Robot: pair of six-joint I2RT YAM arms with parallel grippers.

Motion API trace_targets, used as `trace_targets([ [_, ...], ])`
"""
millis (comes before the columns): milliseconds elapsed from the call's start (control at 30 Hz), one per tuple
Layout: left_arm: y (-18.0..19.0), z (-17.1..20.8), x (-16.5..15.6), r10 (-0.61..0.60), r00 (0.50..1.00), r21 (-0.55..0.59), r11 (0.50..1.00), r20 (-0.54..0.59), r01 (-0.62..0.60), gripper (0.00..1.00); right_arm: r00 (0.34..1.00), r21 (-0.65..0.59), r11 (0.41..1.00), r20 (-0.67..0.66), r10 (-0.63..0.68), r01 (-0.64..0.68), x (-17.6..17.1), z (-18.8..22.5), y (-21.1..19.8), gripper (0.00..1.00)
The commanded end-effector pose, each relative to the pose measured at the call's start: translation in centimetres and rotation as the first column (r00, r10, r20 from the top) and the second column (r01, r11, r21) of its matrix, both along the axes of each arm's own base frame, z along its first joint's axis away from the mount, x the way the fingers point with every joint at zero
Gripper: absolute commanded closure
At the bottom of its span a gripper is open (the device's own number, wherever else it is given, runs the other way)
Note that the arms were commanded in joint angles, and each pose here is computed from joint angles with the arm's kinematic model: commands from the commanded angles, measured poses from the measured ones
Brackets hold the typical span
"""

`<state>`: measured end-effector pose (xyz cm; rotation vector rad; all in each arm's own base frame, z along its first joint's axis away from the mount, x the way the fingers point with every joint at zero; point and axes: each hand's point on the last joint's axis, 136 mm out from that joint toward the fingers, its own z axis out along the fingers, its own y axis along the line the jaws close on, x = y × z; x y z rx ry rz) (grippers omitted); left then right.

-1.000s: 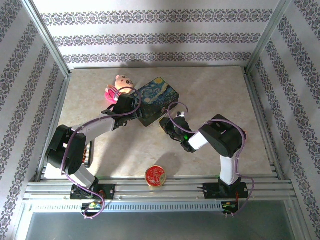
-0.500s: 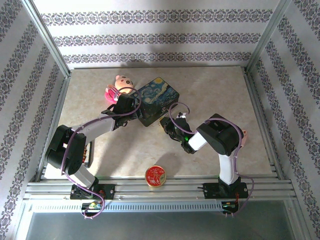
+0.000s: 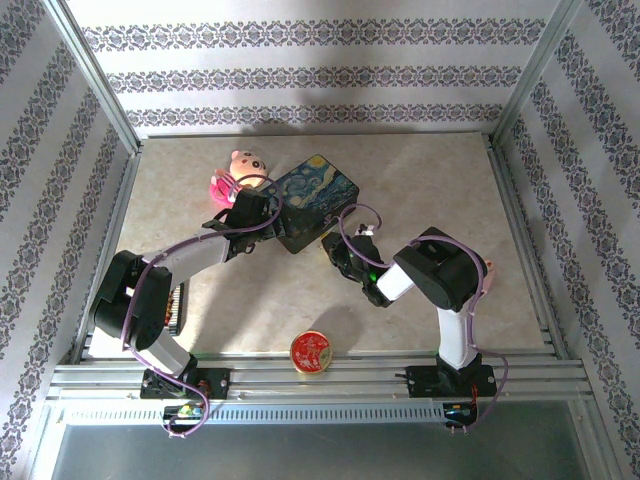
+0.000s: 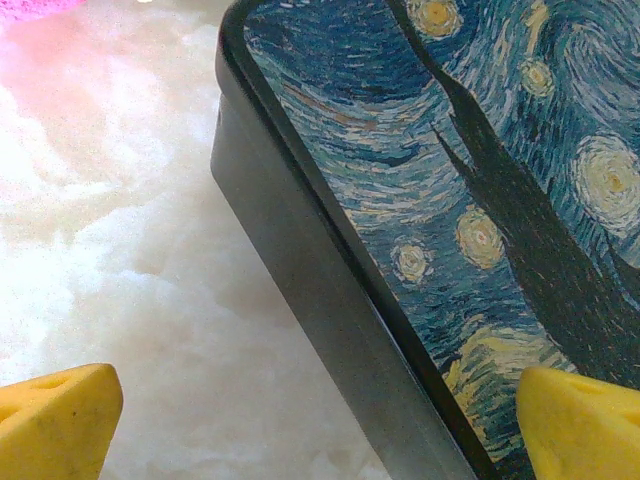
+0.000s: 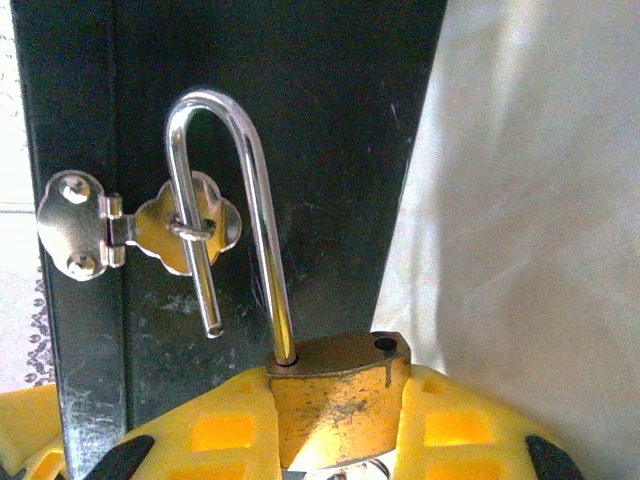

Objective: Unlock a padlock with a key

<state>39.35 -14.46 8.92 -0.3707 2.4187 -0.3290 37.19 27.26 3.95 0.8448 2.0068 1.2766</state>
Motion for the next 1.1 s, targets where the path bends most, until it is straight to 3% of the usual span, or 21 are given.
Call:
trace_targets([
  [0,1.75,-2.44,-2.57,0.003,0.994,0.069,0.998,-0.107,0.004,0.00,0.993,-0.041,0.993,-0.023,-0.113,0.112,1.00,-1.11,-2.54,1.00],
  [1067,2.47,-2.83,-3.12,0.045,0.992,0.018,0.999,-0.115,-0.043,0.01,0.992,-0.034,0.992,-0.008,-0.125,0.125,1.69,-0.50,-2.84,1.00],
])
